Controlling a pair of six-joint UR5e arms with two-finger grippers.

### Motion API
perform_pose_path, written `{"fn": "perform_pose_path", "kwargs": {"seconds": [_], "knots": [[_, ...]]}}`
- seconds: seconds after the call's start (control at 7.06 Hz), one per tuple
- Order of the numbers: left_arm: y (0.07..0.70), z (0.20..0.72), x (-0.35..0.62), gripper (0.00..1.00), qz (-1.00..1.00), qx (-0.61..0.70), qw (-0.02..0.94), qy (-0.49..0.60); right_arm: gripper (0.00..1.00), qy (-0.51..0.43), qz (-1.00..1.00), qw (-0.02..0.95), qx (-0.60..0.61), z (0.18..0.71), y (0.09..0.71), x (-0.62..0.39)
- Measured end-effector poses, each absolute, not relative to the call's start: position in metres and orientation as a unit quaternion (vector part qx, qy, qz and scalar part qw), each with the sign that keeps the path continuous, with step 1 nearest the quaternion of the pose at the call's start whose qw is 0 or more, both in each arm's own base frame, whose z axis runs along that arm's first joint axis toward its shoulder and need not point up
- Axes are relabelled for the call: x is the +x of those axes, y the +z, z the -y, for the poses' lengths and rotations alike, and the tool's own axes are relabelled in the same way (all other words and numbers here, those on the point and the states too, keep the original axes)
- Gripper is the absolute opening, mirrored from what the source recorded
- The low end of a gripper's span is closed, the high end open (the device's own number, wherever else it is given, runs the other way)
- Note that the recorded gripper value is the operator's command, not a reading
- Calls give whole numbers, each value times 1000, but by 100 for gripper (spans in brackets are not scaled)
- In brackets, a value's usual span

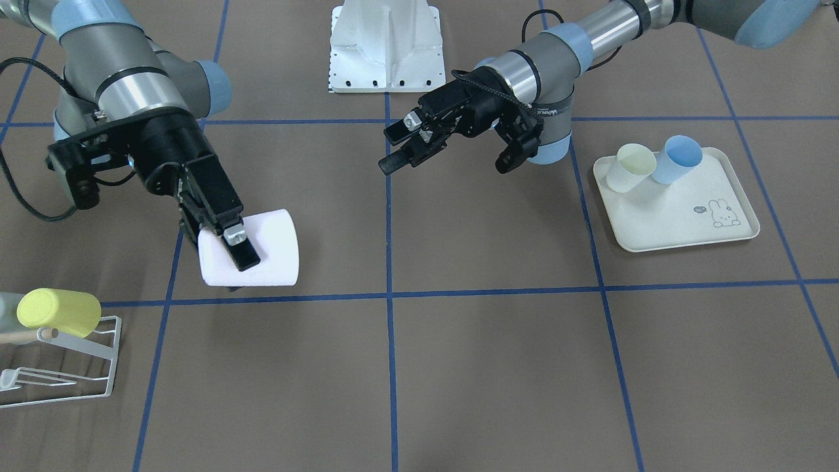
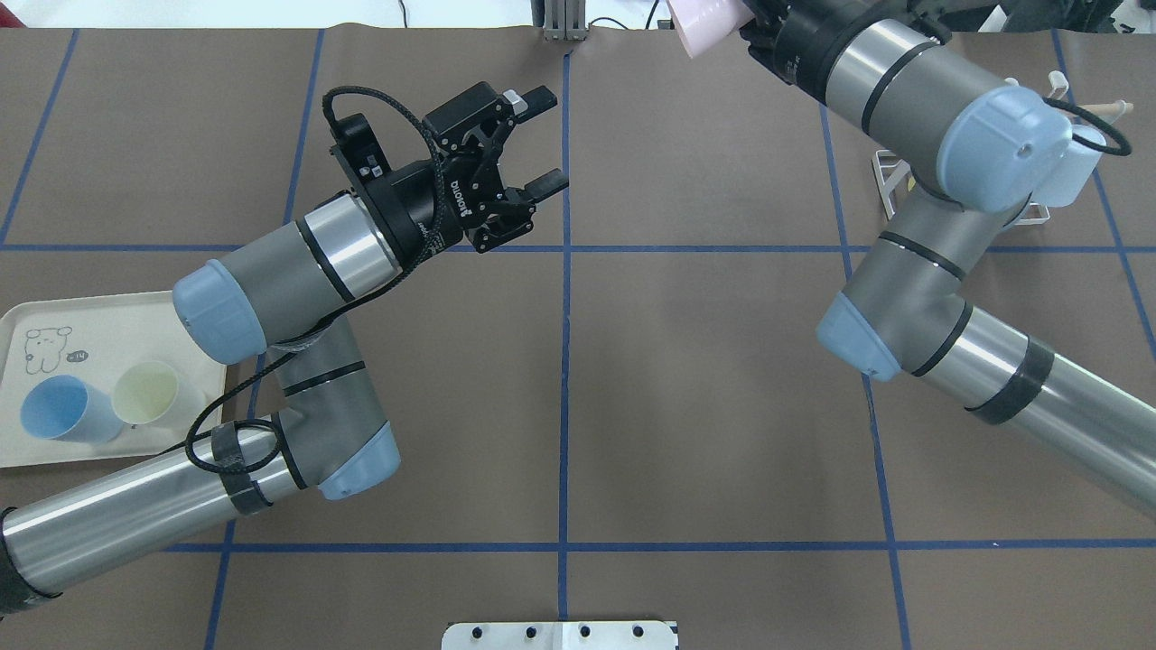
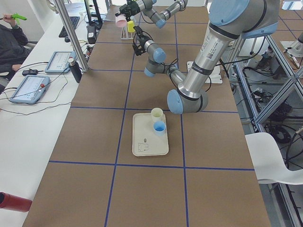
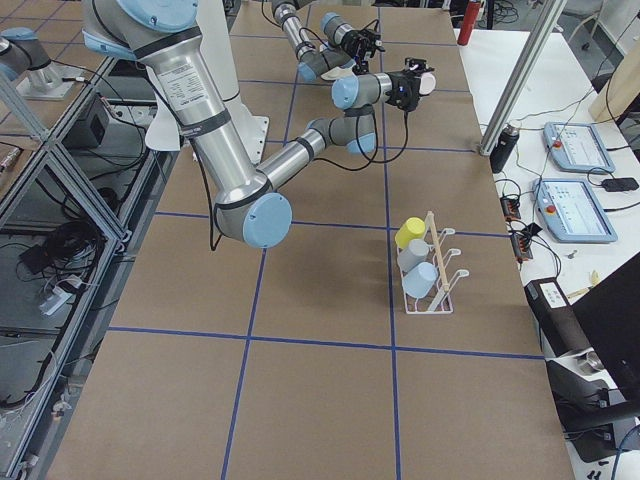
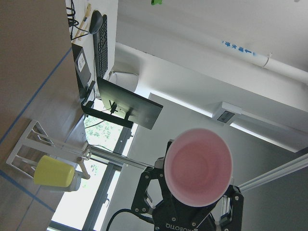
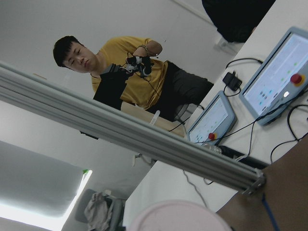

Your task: Transfer IKEA cup to right arm and place on rack

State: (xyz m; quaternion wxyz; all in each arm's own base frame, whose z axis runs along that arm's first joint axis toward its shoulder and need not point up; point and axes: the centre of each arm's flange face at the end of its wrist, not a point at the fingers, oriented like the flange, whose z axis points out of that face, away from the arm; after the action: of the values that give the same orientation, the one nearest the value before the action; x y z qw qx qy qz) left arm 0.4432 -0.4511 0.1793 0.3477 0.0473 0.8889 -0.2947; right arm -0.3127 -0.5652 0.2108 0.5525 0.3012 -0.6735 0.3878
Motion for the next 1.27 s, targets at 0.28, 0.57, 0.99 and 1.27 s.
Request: {"fn": "perform_pose_path", "kwargs": {"seconds": [0.28, 0.57, 0.99, 1.27], "knots": [[213, 455, 426, 100, -858, 118, 418, -273, 0, 356, 514, 679, 385, 603, 240, -264], [244, 439, 398, 100, -813, 191, 494, -244, 0, 262, 351, 781, 445, 623, 315, -199], [279, 418, 332, 100, -760, 241, 569, -203, 0, 200, 299, 814, 456, 643, 400, -142], [291, 411, 314, 100, -749, 245, 583, -195, 0, 179, 311, 808, 467, 657, 469, -124]]}}
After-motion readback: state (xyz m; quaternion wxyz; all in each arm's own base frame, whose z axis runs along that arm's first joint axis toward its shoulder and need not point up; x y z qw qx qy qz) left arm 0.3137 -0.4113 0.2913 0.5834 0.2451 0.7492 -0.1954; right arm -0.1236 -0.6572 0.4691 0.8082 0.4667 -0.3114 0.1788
